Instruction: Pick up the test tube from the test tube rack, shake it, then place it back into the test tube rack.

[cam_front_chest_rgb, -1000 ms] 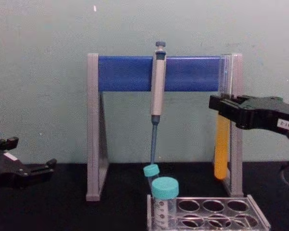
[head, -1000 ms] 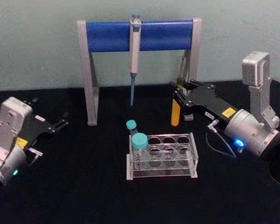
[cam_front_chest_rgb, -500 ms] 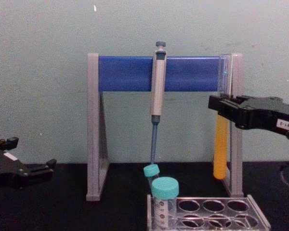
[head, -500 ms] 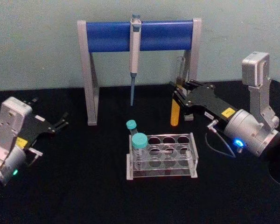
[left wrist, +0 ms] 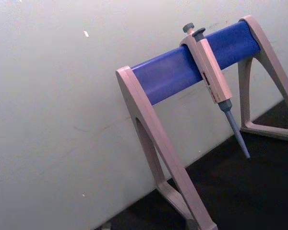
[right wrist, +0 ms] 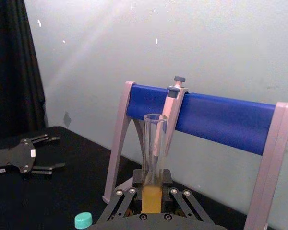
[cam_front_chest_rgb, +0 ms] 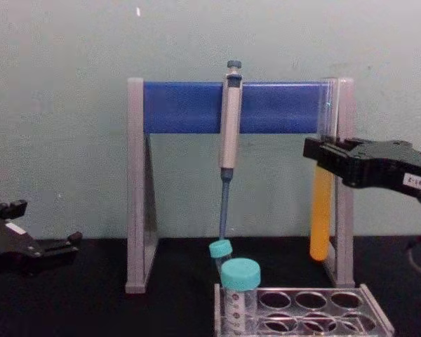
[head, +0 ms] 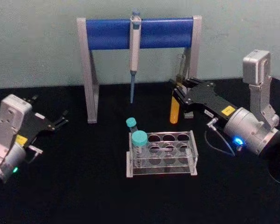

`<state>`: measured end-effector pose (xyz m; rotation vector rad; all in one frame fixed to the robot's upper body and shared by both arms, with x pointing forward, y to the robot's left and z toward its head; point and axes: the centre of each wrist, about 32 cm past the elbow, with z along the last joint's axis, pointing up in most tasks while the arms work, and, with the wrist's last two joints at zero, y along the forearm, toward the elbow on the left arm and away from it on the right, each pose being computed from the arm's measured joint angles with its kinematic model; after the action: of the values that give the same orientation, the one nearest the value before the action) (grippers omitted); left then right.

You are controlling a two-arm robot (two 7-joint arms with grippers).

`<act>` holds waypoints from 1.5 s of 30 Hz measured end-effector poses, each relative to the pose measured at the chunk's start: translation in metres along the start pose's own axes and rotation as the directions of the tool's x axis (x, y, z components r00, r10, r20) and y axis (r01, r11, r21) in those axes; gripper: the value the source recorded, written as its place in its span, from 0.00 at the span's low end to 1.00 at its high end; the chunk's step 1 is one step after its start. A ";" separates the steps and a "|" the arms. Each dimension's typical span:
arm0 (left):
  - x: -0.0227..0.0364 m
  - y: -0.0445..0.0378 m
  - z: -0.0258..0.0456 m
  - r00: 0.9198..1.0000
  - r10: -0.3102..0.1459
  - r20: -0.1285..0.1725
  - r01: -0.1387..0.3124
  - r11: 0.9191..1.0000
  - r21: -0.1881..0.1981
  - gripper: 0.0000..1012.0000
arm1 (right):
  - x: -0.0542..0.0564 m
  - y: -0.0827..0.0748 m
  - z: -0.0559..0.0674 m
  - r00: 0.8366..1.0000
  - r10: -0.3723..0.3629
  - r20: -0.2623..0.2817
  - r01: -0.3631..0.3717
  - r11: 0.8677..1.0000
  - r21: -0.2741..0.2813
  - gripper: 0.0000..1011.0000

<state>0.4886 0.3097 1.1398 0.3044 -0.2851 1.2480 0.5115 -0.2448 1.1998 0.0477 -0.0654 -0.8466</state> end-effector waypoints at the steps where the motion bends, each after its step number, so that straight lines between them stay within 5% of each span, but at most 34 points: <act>1: 0.0000 0.0000 0.0000 1.000 0.000 0.000 0.000 1.000 0.000 0.99 | 0.000 0.000 0.000 1.000 0.000 0.000 0.000 1.000 0.001 0.23; 21: 0.0000 0.0000 0.0000 1.000 0.000 0.000 0.000 1.000 0.000 0.99 | -0.014 -0.017 0.007 1.000 -0.006 0.019 0.005 1.000 0.010 0.23; 33: 0.0000 0.0000 0.0000 1.000 0.000 0.000 0.000 1.000 0.000 0.99 | -0.029 -0.038 -0.001 0.998 -0.057 0.003 0.057 0.998 -0.023 0.23; 45: 0.0000 0.0000 0.0000 1.000 0.000 0.000 0.000 1.000 0.000 0.99 | -0.031 -0.043 -0.008 0.996 -0.091 0.015 0.092 0.996 -0.023 0.23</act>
<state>0.4886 0.3097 1.1398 0.3044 -0.2851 1.2480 0.4598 -0.2497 1.1881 0.0224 -0.0663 -0.9393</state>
